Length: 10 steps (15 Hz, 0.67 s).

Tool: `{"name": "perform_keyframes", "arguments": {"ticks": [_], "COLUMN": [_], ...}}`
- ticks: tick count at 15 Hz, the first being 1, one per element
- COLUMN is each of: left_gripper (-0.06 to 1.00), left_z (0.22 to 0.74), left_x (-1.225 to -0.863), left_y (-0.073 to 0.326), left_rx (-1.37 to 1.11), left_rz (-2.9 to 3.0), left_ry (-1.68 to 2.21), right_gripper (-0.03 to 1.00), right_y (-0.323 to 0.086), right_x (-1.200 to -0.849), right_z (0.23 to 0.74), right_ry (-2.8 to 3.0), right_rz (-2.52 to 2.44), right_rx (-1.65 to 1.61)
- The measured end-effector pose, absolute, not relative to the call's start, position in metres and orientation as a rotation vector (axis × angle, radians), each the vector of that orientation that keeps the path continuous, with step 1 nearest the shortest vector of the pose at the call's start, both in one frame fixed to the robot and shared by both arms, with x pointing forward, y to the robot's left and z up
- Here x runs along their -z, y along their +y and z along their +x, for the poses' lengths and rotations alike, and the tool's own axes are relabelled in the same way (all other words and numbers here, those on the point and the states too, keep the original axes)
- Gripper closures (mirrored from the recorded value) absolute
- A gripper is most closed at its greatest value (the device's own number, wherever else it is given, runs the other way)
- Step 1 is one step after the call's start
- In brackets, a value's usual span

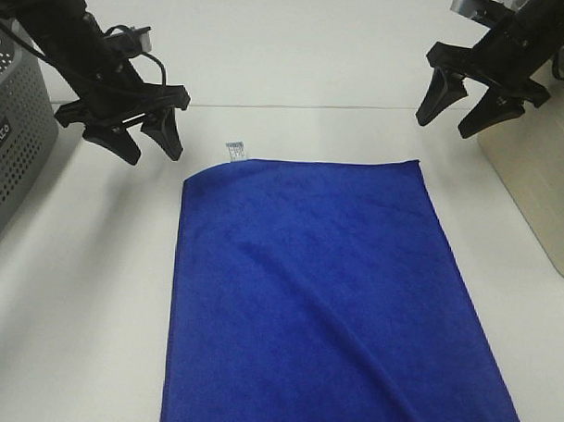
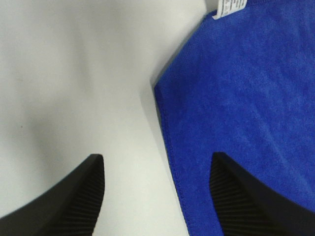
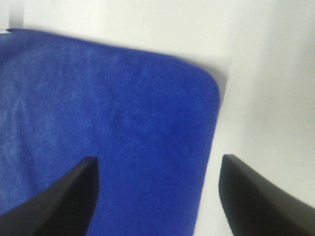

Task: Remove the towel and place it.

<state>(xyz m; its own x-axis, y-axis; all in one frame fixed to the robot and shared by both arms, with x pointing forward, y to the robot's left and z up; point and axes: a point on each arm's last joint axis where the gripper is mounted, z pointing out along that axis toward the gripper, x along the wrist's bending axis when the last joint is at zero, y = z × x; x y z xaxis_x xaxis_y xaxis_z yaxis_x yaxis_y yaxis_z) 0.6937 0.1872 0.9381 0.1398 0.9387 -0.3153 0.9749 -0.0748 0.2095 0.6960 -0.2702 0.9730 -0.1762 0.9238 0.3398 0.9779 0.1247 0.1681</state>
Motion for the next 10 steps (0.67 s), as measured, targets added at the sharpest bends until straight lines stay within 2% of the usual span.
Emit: {"name": "perform_keyframes", "arguments": {"ticks": [3, 6, 10], "left_gripper": [0.37, 0.37, 0.37], "left_z": [0.704, 0.715, 0.718], "left_x": [-0.929, -0.912, -0.894], "left_y": [0.185, 0.182, 0.181], "left_rx": [0.127, 0.145, 0.167], "left_rz": [2.052, 2.039, 2.050], "left_ry": [1.838, 1.843, 1.854], "right_gripper": [0.28, 0.28, 0.28], "right_y": [-0.268, -0.238, -0.238], "right_x": [-0.966, -0.941, -0.921], "right_z": [0.709, 0.715, 0.722], "right_ry": [-2.276, -2.395, -2.407], "right_rz": [-1.923, -1.902, -1.980], "right_rx": [0.516, 0.379, 0.337]}}
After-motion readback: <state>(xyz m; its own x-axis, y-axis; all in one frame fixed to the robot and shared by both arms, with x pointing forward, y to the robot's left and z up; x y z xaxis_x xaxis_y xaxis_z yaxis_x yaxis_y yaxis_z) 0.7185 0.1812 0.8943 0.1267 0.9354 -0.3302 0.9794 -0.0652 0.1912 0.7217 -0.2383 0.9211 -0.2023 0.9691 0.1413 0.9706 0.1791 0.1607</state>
